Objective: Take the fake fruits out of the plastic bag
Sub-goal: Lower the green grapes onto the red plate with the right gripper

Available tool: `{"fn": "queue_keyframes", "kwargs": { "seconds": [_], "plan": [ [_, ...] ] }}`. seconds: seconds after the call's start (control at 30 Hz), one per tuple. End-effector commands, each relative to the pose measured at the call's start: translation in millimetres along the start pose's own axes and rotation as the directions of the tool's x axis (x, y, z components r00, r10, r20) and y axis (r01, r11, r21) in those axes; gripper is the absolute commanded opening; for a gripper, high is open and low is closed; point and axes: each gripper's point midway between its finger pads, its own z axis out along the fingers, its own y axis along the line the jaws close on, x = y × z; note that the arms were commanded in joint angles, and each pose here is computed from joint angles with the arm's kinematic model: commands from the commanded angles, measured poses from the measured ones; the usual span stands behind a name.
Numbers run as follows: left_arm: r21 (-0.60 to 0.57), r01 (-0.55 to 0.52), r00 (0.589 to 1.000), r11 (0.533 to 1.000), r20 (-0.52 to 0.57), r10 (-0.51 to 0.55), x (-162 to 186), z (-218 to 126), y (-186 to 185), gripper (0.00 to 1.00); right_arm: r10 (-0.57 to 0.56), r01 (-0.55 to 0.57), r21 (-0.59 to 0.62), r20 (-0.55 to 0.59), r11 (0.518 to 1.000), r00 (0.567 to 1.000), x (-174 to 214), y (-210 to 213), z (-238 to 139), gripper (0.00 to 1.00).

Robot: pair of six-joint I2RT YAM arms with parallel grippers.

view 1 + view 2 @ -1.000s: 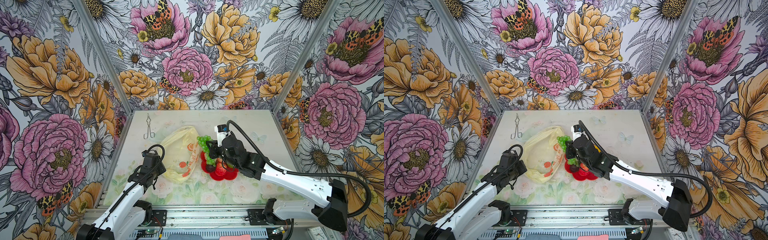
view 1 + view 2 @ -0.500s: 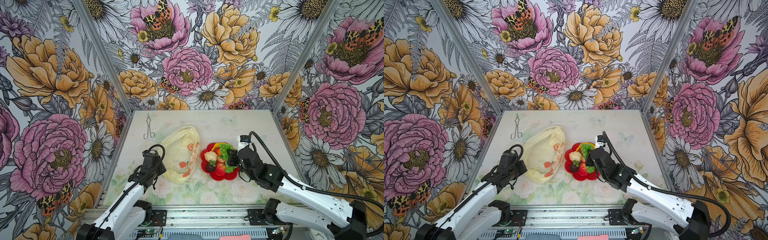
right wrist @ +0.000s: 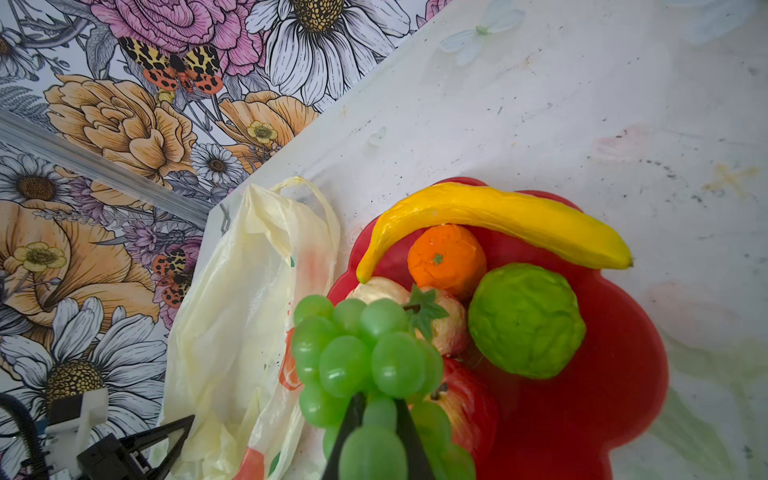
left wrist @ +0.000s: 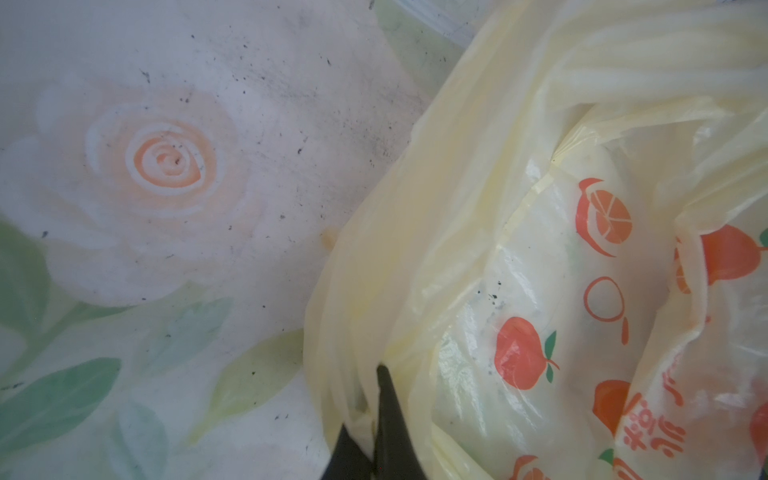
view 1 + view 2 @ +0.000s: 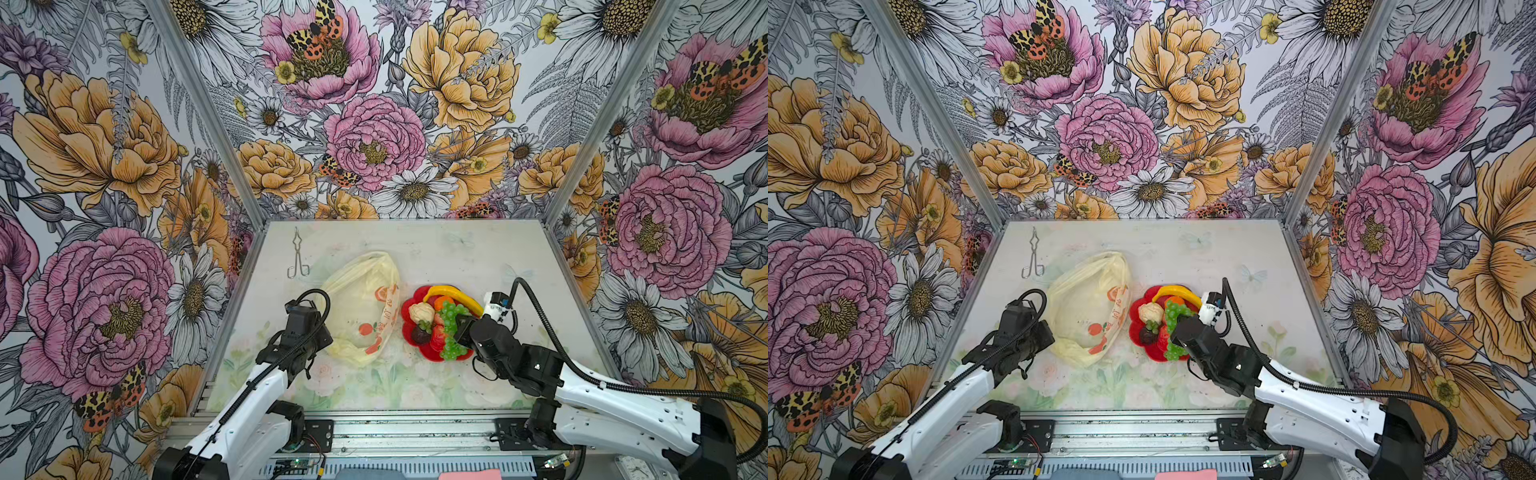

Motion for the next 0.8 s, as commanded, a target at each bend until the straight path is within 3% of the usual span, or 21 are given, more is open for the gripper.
{"fn": "queue_keyframes", "kwargs": {
  "seconds": [0.0,0.23,0.4,0.77],
  "plan": [
    [0.044,-0.013,1.000,0.999,0.019,0.012,-6,-1,-9,0.00,0.148,-0.144,-0.065,0.065,0.987,0.987,-11,15,-2,0.08],
    [0.057,-0.021,0.999,0.998,0.028,0.020,-6,-3,-11,0.00,0.233,-0.228,-0.059,0.092,0.972,0.968,4,13,7,0.08],
    [0.068,-0.038,0.999,0.997,0.025,0.037,-4,-4,-15,0.00,0.307,-0.302,-0.052,0.176,0.952,0.935,2,-9,2,0.10],
    [0.078,-0.053,0.999,0.996,0.013,0.052,-4,-1,-20,0.00,0.432,-0.439,-0.018,0.211,0.898,0.877,20,-51,7,0.10]
  ]
}}
